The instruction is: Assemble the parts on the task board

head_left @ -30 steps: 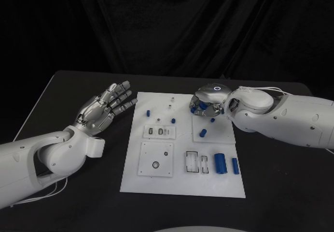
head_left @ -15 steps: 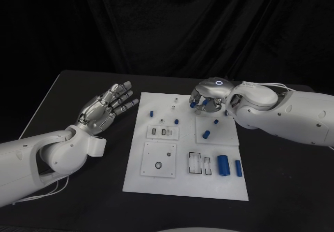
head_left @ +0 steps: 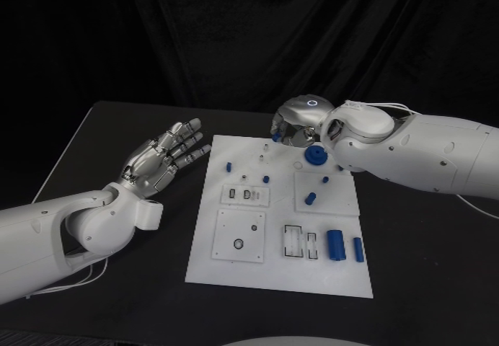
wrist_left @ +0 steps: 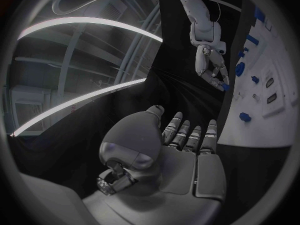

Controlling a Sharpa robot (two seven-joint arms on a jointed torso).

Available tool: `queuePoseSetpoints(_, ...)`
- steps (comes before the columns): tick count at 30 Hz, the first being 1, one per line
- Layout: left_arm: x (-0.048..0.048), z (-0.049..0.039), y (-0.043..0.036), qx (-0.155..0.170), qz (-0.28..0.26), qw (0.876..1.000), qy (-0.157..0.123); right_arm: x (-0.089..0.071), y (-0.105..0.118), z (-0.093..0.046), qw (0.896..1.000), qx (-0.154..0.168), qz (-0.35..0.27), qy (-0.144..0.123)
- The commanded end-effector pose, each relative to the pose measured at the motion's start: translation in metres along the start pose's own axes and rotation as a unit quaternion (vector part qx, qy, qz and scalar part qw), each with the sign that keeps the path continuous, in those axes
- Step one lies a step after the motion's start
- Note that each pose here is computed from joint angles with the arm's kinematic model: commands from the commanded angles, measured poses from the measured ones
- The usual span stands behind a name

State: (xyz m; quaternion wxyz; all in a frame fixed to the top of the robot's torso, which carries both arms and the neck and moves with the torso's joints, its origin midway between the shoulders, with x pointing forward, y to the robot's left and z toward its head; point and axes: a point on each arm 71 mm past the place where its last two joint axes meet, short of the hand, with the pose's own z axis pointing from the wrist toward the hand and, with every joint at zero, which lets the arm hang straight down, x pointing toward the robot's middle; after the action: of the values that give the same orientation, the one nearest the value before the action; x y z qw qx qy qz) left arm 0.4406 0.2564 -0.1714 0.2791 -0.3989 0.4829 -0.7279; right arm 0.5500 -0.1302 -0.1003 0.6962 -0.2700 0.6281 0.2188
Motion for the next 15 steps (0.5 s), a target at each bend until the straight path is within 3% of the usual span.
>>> queuePoseSetpoints(1,0.0019,0.0013,-0.0083,0.058,-0.003,0.998,0.007,0.0005,-0.0019,0.0047,1.0,0.008,0.003,-0.001)
queuePoseSetpoints(15,0.0024,0.0037,-0.0064,0.053,-0.006,0.999,0.011,0.005,-0.0026,0.013,1.0,0.018,0.0,0.015)
